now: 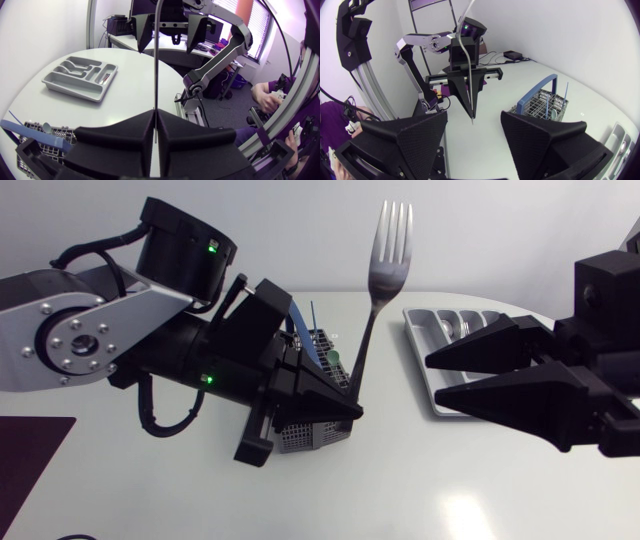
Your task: Unload the cutlery basket into the drawer organizer.
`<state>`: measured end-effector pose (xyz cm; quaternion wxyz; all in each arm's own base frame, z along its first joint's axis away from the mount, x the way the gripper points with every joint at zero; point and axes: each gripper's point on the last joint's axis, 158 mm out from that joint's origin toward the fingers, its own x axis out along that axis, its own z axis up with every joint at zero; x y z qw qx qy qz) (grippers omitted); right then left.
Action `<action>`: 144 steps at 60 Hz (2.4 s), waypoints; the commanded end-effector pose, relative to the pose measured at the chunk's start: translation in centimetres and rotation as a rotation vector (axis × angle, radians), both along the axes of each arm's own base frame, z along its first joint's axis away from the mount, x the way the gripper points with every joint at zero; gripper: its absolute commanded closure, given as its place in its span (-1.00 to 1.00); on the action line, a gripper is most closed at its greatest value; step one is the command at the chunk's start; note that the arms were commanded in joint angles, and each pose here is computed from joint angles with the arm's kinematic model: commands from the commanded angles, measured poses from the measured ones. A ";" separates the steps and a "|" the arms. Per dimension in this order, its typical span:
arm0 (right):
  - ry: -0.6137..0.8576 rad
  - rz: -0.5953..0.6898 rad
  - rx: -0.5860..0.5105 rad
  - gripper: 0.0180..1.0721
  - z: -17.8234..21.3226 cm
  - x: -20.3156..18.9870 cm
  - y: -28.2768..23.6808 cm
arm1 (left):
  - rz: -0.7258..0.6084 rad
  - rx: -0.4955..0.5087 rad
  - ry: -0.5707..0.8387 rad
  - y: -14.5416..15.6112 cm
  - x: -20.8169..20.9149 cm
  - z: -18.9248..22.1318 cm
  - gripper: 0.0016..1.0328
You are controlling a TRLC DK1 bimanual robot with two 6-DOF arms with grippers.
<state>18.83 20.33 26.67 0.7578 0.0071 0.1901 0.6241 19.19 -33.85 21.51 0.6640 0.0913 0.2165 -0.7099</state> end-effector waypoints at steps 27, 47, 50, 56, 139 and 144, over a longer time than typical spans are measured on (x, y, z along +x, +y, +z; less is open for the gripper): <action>-0.031 0.071 0.015 -0.18 -0.1 -0.3 2.7 | -0.188 0.021 0.131 -1.1 -4.7 -0.3 0.94; 0.009 0.161 0.039 0.04 -0.1 -1.6 4.0 | -0.216 0.028 0.125 -1.3 -5.4 -0.3 0.94; 0.010 0.162 0.040 0.04 -0.1 -1.7 4.0 | -0.213 0.030 0.127 -1.2 -5.2 -0.4 0.94; 0.012 0.166 0.040 0.05 0.0 -2.0 4.1 | -0.202 0.030 0.126 -1.1 -4.8 -0.5 0.94; 0.042 -0.168 -0.118 0.89 -2.8 5.9 -1.7 | 0.135 0.106 0.121 1.4 4.8 -1.3 -0.53; 0.030 -0.276 -0.194 0.89 -4.0 8.5 -4.1 | 0.192 0.138 0.090 1.9 6.0 -1.7 -0.53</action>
